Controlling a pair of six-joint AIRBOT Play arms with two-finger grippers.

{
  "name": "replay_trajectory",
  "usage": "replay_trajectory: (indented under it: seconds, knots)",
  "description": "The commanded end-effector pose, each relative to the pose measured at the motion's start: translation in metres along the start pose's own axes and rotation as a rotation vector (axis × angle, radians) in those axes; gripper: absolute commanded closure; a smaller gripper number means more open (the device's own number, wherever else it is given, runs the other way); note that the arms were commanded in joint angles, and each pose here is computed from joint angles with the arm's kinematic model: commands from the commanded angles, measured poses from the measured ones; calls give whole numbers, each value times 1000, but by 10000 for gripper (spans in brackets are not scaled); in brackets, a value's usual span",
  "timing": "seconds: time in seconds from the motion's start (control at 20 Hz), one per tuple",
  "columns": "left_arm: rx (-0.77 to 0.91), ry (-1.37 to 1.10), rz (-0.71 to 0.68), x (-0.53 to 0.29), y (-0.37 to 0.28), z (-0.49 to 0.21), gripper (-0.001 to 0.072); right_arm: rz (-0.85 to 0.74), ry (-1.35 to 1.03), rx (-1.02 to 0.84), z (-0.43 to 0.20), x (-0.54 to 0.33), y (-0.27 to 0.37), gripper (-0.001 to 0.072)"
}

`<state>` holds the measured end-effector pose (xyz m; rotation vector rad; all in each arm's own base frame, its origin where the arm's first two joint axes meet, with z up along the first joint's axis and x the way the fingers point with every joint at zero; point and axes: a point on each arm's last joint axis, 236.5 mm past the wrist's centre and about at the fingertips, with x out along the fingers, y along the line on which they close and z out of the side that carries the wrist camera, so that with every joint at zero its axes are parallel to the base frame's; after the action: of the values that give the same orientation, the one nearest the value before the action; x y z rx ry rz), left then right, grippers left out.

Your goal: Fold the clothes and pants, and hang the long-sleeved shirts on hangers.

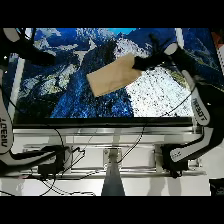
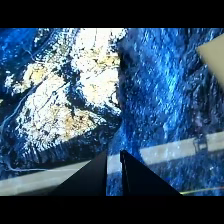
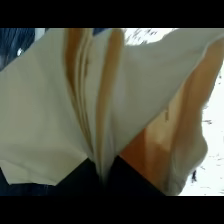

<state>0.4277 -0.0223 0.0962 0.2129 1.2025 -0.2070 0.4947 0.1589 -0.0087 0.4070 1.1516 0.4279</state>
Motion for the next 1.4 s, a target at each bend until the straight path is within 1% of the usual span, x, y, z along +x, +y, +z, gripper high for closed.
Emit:
replay_trajectory:
  seconds: [0.0, 0.1, 0.2, 0.35, 0.5, 0.65, 0.75, 0.85, 0.9, 0.95, 1.0, 1.05, 1.15, 1.2, 1.3, 1.35]
  knots:
    - [-27, -68, -102, -20, -24, 8, 606, -262, -248, 84, 49, -112, -51, 700]
    - [-41, -86, -195, -21, -45, 14, 607, -421, -367, 170, 54, -191, -87, 700]
    - [-45, -94, -227, -23, -52, 16, 606, -560, -454, 284, 38, -269, -122, 700]
    - [-46, -94, -226, -23, -52, 16, 606, -748, -493, 497, -19, -364, -176, 700]
    - [-46, -94, -226, -23, -52, 16, 606, -919, -451, 734, -98, -432, -221, 700]
    - [-46, -94, -226, -23, -52, 16, 606, -1003, -376, 998, -177, -469, -247, 700]
    - [-46, -94, -226, -23, -52, 16, 606, -1021, -353, 1122, -213, -484, -256, 700]
    - [-46, -94, -226, -23, -52, 16, 606, -1029, -359, 1200, -234, -494, -261, 691]
    - [-46, -94, -226, -23, -52, 16, 606, -1035, -365, 1224, -240, -499, -263, 554]
    - [-46, -94, -226, -23, -52, 16, 607, -1039, -371, 1237, -244, -501, -264, 291]
    - [-46, -94, -226, -23, -52, 16, 606, -1042, -379, 1239, -245, -503, -266, 71]
    - [-46, -94, -226, -23, -52, 16, 607, -1039, -388, 1229, -242, -504, -267, 52]
    - [-46, -94, -226, -23, -52, 16, 606, -1002, -410, 1182, -226, -497, -267, 63]
    - [-46, -94, -226, -23, -52, 16, 606, -971, -411, 1132, -214, -490, -265, 108]
    - [-46, -94, -226, -23, -52, 16, 606, -890, -395, 1046, -185, -466, -255, 254]
    - [-46, -94, -226, -23, -52, 16, 606, -851, -375, 1000, -171, -451, -247, 358]
